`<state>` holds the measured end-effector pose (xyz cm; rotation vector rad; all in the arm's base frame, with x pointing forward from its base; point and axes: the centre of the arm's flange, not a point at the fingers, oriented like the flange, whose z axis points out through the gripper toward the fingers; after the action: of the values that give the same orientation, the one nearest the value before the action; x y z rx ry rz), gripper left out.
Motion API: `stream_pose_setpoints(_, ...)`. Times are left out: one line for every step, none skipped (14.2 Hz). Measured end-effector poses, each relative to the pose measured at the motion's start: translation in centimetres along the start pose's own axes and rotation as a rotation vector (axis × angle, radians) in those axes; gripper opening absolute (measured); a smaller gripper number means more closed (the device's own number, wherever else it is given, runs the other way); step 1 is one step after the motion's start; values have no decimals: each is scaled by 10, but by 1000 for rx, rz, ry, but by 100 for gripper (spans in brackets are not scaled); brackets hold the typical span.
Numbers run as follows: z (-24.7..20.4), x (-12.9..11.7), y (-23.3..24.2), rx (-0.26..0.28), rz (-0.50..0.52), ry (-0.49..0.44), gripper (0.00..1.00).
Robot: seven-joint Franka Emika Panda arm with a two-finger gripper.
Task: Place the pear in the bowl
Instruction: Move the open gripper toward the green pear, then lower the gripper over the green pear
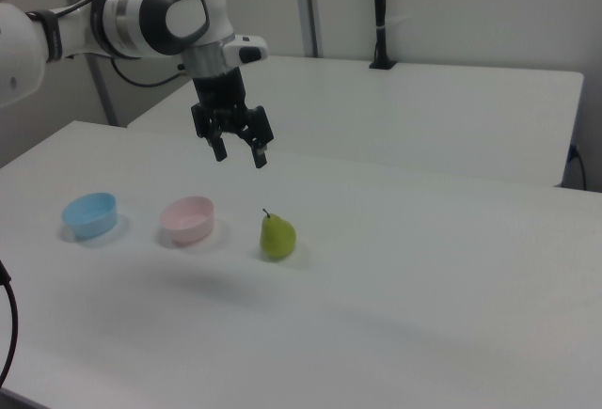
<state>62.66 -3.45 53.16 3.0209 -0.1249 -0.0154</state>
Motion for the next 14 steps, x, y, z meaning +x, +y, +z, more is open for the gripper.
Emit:
stream_pose_setpoints(0,0,0,0,1,0,100)
stream_pose_setpoints(0,0,-1,6,2,0,100)
stream_pose_setpoints(0,0,-2,19,4,-1,100)
stream_pose_setpoints(1,0,-3,27,5,-3,100)
stream_pose_setpoints(2,0,-3,30,5,-6,100)
stream_pose_setpoints(6,1,-4,31,5,-11,100)
stream_pose_setpoints(13,4,-5,30,4,-22,100)
stream_pose_setpoints(22,7,-6,29,2,-36,100)
stream_pose_setpoints(39,13,-9,28,-2,-56,100)
stream_pose_setpoints(51,20,-11,28,-4,-52,100)
stream_pose_setpoints(65,29,-14,29,-7,-33,100)
stream_pose_setpoints(80,37,-16,30,-12,-22,100)
stream_pose_setpoints(100,44,-19,26,-27,-27,100)
stream_pose_setpoints(115,48,-21,17,-39,-38,100)
